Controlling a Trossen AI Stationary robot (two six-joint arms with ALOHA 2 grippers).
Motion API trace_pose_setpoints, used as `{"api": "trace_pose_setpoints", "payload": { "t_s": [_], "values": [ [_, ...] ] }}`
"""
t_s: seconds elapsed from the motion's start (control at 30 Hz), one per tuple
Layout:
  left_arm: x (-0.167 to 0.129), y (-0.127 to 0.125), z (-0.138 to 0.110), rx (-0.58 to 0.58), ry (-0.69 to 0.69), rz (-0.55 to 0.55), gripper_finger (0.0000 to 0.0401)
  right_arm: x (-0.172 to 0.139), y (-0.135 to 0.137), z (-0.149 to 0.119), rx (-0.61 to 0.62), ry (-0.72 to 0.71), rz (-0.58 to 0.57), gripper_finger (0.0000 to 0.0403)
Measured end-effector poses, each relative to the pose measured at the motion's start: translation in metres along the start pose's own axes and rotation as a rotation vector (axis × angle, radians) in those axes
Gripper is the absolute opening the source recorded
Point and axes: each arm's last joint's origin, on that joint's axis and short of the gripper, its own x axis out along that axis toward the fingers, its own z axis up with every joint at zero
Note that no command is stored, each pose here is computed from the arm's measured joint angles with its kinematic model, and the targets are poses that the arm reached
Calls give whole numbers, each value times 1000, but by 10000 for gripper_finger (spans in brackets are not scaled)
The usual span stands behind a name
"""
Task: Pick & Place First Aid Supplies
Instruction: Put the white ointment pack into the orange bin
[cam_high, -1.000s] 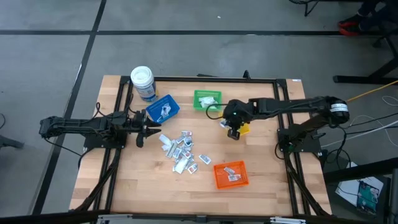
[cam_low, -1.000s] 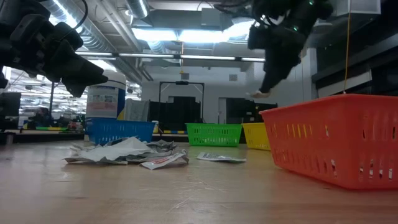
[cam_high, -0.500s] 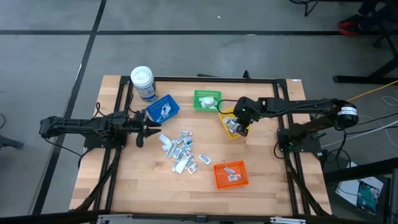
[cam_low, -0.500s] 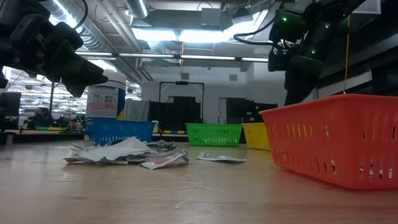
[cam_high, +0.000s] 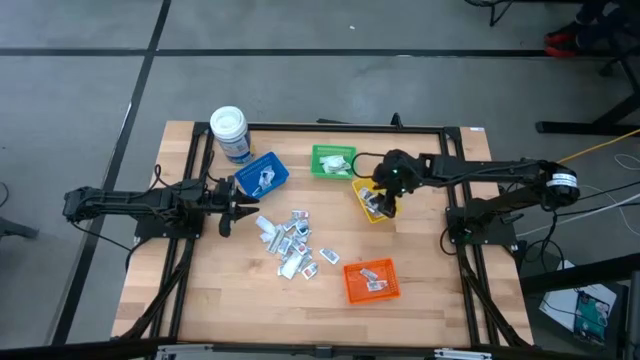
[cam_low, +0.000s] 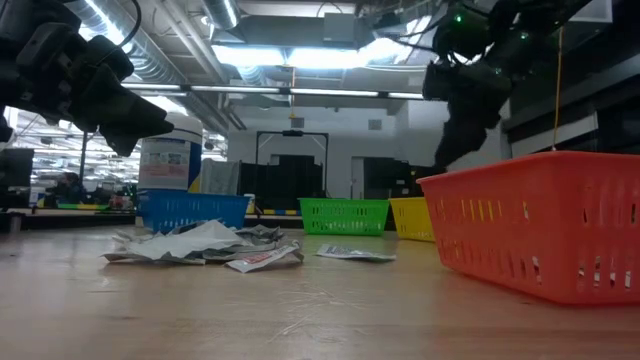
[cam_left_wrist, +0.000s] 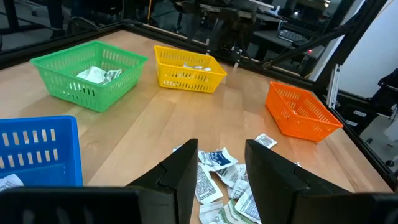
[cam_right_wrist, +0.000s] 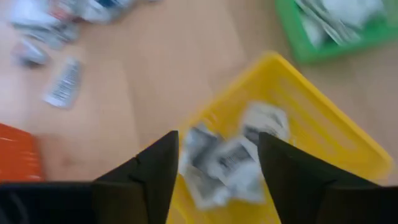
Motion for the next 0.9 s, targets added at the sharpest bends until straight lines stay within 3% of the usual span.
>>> {"api": "trace_pose_setpoints", "payload": {
  "t_s": [0.57, 0.9],
  "values": [
    [0, 0, 0, 0, 0, 0, 127, 0, 57, 5, -243, -100, 169, 236],
    [0, 0, 0, 0, 0, 0, 127, 17, 87, 39, -363, -95, 204, 236]
  ]
}}
